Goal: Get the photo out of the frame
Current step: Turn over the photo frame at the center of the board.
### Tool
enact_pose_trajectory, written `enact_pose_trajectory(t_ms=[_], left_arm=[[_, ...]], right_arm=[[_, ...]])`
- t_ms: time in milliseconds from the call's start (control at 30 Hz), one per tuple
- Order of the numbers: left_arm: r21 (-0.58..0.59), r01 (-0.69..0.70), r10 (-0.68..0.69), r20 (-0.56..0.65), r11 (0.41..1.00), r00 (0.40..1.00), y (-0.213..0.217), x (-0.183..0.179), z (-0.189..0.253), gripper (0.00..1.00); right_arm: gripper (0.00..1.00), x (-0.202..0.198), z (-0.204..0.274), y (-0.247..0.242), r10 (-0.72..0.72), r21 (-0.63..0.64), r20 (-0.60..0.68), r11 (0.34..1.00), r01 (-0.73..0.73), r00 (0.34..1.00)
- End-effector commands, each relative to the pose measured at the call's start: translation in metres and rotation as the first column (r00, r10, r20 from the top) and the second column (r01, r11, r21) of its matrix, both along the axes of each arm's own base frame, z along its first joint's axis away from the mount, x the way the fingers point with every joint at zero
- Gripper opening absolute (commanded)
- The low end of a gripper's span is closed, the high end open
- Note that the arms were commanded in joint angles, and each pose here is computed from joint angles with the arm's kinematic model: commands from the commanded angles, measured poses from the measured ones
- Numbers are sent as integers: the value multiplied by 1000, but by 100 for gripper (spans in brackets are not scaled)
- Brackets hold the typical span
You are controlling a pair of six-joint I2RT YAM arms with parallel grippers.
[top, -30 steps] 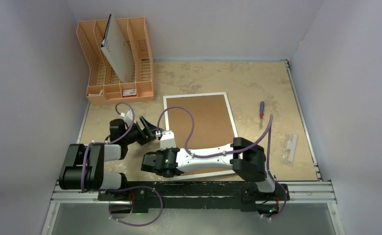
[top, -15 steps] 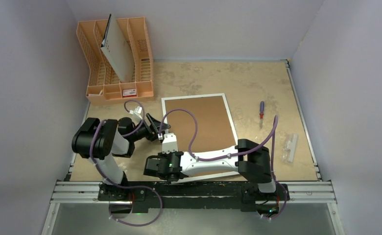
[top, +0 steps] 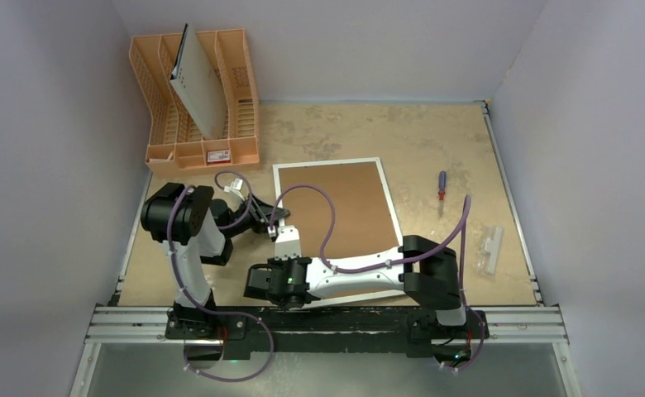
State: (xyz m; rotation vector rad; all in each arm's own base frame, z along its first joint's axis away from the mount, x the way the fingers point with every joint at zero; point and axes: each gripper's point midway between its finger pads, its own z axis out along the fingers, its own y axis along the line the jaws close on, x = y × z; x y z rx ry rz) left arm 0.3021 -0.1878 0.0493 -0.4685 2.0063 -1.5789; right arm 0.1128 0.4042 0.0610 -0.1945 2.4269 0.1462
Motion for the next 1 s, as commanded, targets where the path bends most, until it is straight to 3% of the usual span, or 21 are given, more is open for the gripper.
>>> enact_pose_trajectory(t_ms=[0, 267, 433, 567, 633, 833, 900, 967], left_arm=[[-14, 3, -1, 119, 1000, 993, -2, 11, 22, 24], [60, -4, -2, 95, 998, 996, -1, 17, 22, 6], [139, -14, -2, 112, 990, 994, 3, 22, 34, 0], [220, -47, 14, 148, 974, 989, 9, 27, 52, 0], [252, -60, 19, 163, 966, 986, 11, 29, 63, 0], [338, -56, -9, 188, 940, 982, 8, 33, 96, 0], [364, -58, -14, 192, 930, 981, 9, 34, 107, 0], [377, -60, -13, 190, 924, 982, 8, 35, 115, 0]], right_arm=[[0, 4, 39, 11, -29, 137, 55, 990, 21, 998], [2, 3, 50, 11, 19, 164, 68, 986, -30, 997], [27, 2, 68, 1, 85, 197, 103, 975, -104, 991], [53, -1, 96, -4, 171, 287, 158, 934, -211, 972], [58, -1, 109, -13, 193, 320, 198, 914, -249, 961], [81, -9, 136, -34, 365, 303, 334, 831, -466, 869], [84, -13, 138, -38, 434, 271, 373, 794, -544, 820], [84, -21, 140, -38, 529, 216, 432, 726, -653, 731]])
